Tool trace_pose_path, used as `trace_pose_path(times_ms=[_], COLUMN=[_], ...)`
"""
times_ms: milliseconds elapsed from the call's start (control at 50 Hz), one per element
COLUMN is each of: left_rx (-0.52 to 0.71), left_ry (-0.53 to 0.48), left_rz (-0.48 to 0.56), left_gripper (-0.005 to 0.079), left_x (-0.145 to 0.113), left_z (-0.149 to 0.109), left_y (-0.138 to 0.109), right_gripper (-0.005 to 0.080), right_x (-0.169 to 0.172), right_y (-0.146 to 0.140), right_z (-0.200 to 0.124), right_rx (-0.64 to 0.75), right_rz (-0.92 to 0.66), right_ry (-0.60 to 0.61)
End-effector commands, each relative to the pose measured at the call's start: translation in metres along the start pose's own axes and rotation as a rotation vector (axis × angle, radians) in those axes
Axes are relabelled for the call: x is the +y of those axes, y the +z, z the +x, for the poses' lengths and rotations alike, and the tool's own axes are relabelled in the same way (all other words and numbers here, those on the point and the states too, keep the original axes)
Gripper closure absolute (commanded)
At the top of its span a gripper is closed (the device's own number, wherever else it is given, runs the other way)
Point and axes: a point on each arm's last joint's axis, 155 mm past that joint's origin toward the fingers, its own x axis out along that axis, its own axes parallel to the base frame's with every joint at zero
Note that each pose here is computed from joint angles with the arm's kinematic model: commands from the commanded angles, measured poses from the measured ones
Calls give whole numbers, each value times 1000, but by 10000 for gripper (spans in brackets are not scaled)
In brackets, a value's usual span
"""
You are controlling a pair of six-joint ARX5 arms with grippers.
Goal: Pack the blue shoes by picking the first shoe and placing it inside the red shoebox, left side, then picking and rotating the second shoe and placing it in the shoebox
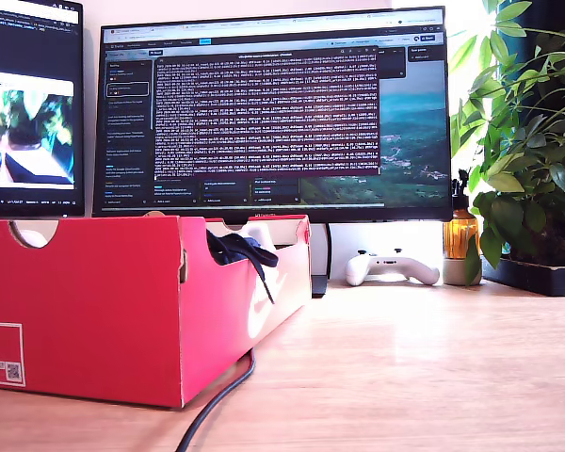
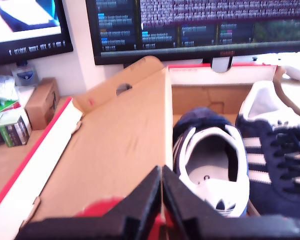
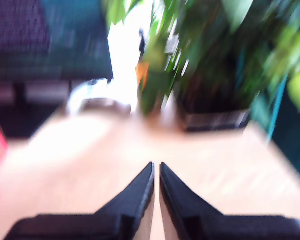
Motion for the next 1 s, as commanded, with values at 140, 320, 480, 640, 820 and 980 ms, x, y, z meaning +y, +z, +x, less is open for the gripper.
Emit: trace_pose_path(times_ms=[140, 320, 480, 640, 820, 980], left_rx=[-28, -15, -8, 0, 3, 2], left_ry=[-3, 3, 7, 14, 15, 27], left_rz=[3, 1, -1, -2, -3, -3], left_gripper=[761, 761, 761, 761, 761, 761], left_x=[-1, 0, 1, 2, 3, 5], left_z=[-4, -7, -9, -8, -8, -8], left_y=[-17, -33, -42, -46, -48, -48], right_gripper=[753, 753, 753, 753, 753, 753], right_x=[5, 4, 3, -1, -10, -15], right_y=[-10, -25, -40, -49, -48, -46], right_z=[-1, -1, -2, -4, -9, -15], right_rx=[-2, 29, 69, 81, 69, 55], right_rz=[-70, -77, -110, -101, -78, -54], right_ry=[17, 17, 15, -1, -38, -55])
